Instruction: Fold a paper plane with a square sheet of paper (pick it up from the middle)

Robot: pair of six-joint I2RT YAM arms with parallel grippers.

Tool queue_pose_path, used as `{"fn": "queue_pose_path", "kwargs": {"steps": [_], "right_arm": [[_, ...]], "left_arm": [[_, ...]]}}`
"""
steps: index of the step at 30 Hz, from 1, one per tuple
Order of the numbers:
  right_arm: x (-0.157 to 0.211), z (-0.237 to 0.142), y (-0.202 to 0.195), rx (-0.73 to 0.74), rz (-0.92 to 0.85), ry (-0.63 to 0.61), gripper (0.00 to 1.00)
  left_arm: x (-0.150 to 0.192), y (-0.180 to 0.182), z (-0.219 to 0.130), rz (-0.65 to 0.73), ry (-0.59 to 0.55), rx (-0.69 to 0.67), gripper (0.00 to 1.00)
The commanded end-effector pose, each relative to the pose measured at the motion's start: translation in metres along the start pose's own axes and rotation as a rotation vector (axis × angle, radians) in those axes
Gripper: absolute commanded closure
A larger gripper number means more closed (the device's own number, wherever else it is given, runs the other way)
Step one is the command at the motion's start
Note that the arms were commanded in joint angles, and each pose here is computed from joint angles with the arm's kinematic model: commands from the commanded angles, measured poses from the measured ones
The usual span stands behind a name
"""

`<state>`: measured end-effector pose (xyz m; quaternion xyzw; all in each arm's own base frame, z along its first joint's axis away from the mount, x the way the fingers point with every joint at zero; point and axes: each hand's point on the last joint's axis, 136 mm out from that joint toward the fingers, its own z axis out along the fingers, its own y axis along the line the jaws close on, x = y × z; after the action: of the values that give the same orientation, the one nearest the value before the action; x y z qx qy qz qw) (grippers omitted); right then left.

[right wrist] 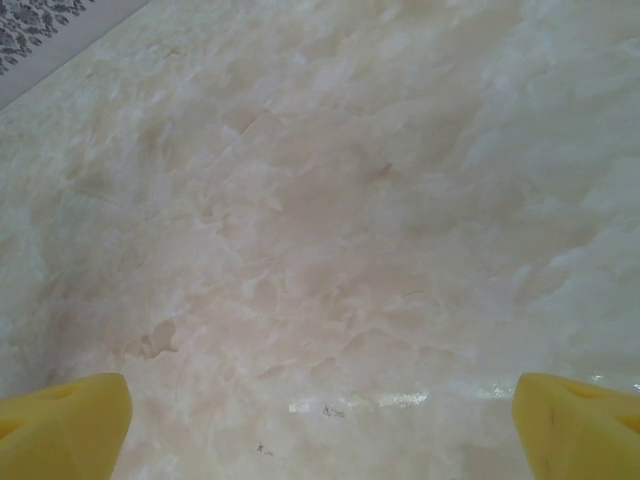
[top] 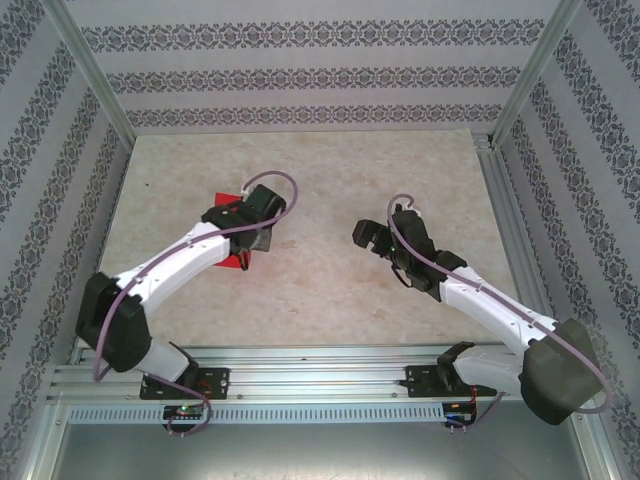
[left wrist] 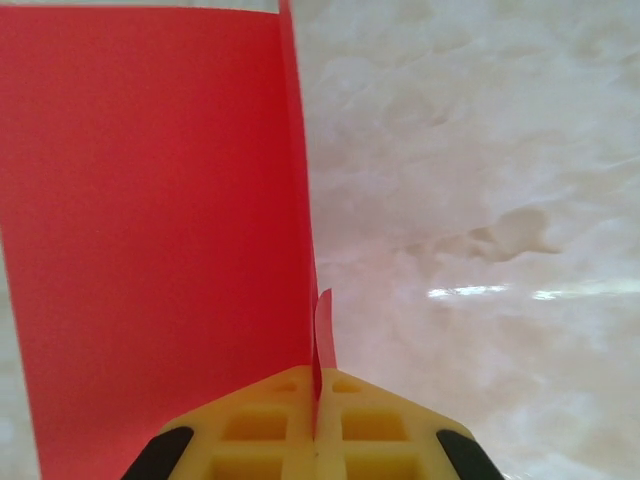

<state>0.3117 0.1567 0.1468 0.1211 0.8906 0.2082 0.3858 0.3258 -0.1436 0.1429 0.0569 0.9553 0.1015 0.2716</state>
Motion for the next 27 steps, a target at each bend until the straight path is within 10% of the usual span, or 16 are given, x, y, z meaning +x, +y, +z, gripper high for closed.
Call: {"fn": "queue_pose_path", "kwargs": {"steps": [1,15,27], "right_arm": [[-0.002,-0.005,-0.02,0.058,0.039,-0.037,0.02],[0.013,-0.021,-0.062,0.17,0.117,-0.041,0.02],[0.014,-0.019,-0.057,0.147,0.127,-0.027,0.03]], "left_arm": [[0.005,0.014,0.012,0.124,0.022,-0.259,0.93],[0.035,-0.104,0.083,0.248,0.138,-0.16,0.84],[0.024,-0.146,0.054,0.165,0.139,0.133,0.55]]}}
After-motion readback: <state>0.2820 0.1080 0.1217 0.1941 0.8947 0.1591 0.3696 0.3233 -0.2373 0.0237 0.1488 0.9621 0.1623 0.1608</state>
